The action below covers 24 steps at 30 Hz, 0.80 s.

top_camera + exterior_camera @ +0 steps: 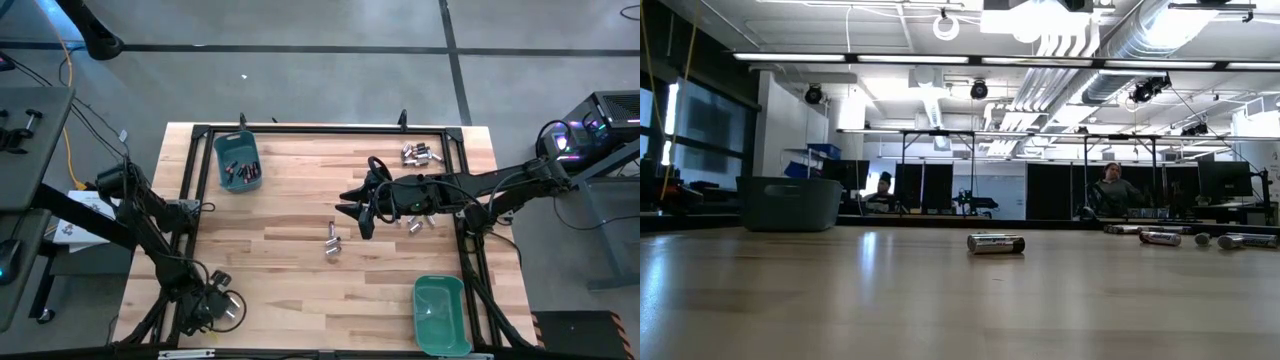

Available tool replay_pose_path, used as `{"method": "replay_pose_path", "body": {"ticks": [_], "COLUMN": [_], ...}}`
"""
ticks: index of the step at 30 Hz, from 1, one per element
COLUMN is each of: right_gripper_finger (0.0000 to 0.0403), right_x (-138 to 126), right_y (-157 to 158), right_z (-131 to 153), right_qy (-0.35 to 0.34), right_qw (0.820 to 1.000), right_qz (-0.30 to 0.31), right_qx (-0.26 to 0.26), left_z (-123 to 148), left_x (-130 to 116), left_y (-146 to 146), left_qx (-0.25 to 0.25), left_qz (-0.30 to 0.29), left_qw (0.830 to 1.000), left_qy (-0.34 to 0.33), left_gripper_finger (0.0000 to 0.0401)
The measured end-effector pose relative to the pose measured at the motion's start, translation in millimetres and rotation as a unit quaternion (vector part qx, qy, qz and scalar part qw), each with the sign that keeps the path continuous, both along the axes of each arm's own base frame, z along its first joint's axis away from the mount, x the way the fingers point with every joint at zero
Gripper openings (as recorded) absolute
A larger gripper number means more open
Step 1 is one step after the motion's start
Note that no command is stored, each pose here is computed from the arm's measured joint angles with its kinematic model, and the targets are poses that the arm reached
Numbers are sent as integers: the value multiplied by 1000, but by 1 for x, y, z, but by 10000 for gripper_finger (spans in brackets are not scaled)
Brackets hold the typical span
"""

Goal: Sort batteries
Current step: Put the black battery into the blue bin

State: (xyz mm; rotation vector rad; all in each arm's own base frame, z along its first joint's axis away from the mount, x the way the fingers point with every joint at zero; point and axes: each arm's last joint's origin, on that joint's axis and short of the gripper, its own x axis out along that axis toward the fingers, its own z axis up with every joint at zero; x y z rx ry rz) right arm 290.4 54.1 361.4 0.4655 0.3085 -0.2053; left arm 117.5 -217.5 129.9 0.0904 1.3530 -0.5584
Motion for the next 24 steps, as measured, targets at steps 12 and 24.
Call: {"method": "replay_pose_path", "body": {"ticks": [12,24], "right_gripper_finger": [165,165], "right_x": [0,0], "right_y": [0,-1], "right_z": [0,0], "right_qy": [1,2], "right_qw": [1000,999], "right_qz": [2,-9], "right_qx": [-9,-31], "left_z": [34,132], "left_x": [12,45], "left_y": [-18,58], "left_qx": [-81,-153], "left_qz": [163,587], "left_qw": [983,781], "left_qy": [31,-146], "left_gripper_finger": [22,19]}}
